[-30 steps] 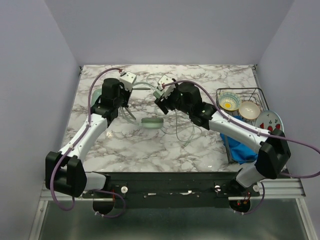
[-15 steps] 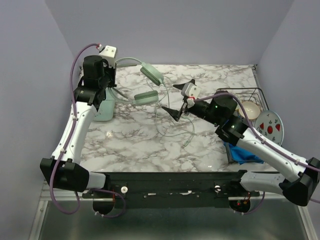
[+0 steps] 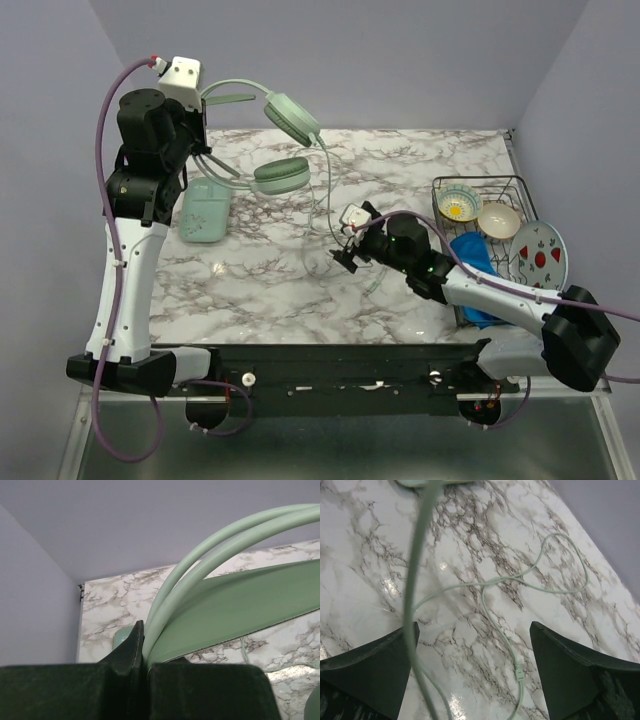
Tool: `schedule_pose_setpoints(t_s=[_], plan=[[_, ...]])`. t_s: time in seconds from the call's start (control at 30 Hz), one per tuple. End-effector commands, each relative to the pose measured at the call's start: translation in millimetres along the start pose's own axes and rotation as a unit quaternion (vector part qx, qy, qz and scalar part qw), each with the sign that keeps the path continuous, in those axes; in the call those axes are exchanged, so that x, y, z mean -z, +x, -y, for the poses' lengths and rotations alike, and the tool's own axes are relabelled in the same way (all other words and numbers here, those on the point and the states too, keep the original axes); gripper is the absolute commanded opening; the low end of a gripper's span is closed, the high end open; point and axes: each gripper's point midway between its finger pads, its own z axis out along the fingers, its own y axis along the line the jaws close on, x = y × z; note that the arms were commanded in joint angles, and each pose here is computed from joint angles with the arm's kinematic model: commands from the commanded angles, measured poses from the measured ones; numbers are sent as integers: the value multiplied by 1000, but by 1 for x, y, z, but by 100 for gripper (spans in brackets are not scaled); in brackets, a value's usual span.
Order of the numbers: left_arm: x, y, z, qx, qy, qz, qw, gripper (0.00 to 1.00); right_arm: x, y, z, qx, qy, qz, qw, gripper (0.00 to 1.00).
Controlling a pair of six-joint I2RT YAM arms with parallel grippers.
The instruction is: Wrap the headphones
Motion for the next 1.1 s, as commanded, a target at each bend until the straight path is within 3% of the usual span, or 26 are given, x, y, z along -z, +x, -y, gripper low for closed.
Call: schedule_pose_setpoints(t_s=[0.0,0.13,0.17,0.27,0.33,0.43,0.47,0.53,0.57,0.73,0.87,1.07], plan=[[18,-21,3,23,15,27,999,0,-2,20,19,-47,72,-4,996,99],[16,-20,2,24,14,26,999,0,3,46,16,-82,92,-25,992,82],[14,-18,1,24,13,23,999,0,3,50,13,-86,89,-29,992,70],[9,-14,-4,25,5,20,999,0,8,65,7,-98,87,-52,990,51],[5,-10,-9,26,-3,19,999,0,14,74,4,-103,87,-73,988,43],[-3,-3,-20,20,-35,19,999,0,26,72,14,-103,108,-95,984,23],[-6,2,-25,11,-47,16,999,0,32,65,24,-102,131,-101,981,11],[-20,23,-30,-7,-73,-2,997,0,46,73,28,-98,138,-161,972,1],[-25,31,-31,-18,-80,-9,997,0,47,47,46,-92,159,-154,971,1],[-55,85,-20,-82,-93,-69,990,0,77,1,89,-10,221,-194,956,1],[-71,110,10,-128,-50,-100,986,0,87,-53,118,69,267,-192,942,1],[-73,142,84,-229,36,-125,965,0,71,-127,126,91,227,-105,964,1]])
